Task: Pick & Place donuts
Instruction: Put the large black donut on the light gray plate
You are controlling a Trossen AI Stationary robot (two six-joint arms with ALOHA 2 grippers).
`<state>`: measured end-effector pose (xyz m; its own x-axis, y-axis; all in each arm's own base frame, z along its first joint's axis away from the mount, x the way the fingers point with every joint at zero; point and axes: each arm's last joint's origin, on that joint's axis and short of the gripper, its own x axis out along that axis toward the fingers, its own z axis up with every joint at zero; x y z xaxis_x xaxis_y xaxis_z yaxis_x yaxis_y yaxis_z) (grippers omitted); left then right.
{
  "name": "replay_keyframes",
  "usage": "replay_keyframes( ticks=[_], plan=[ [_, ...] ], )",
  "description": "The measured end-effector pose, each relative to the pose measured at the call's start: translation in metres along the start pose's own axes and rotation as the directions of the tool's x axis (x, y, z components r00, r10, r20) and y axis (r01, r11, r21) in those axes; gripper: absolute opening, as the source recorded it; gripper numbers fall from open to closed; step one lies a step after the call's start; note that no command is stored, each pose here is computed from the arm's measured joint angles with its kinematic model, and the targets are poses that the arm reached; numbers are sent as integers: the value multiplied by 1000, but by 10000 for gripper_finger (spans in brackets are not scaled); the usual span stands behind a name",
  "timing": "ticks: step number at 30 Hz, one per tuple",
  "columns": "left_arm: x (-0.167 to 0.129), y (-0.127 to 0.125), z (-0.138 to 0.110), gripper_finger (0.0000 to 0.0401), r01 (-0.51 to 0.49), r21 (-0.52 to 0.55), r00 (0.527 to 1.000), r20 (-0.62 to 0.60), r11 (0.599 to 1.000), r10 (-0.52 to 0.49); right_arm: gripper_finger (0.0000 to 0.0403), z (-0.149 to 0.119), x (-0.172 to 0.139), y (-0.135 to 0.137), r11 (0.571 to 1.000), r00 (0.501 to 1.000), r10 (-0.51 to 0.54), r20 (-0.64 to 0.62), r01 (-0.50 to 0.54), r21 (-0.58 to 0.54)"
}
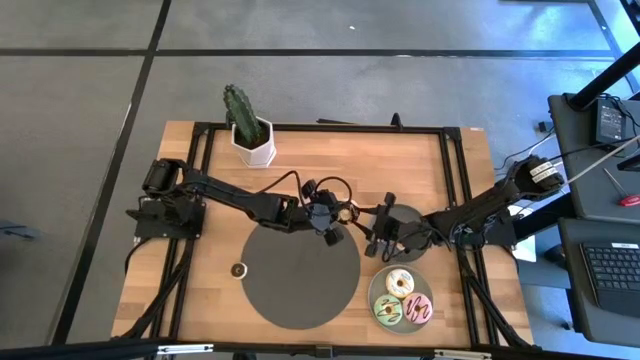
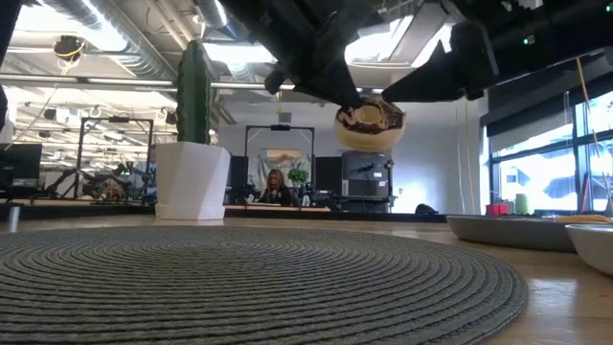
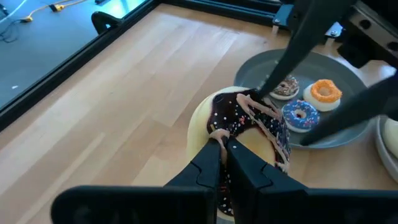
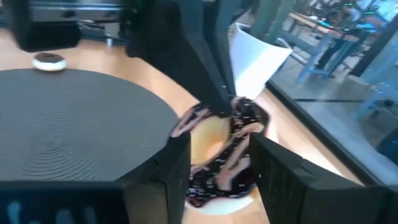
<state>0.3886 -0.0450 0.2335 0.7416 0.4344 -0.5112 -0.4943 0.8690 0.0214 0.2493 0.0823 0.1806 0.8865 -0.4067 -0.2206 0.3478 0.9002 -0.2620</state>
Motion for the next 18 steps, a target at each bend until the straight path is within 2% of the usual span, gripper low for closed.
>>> replay_keyframes(
  ticks=[18],
  plan=[
    [-7, -15, 4, 12, 105, 38, 993, 57, 994, -107, 105, -2, 4, -5, 999, 999, -34, -17, 34, -6]
  ],
)
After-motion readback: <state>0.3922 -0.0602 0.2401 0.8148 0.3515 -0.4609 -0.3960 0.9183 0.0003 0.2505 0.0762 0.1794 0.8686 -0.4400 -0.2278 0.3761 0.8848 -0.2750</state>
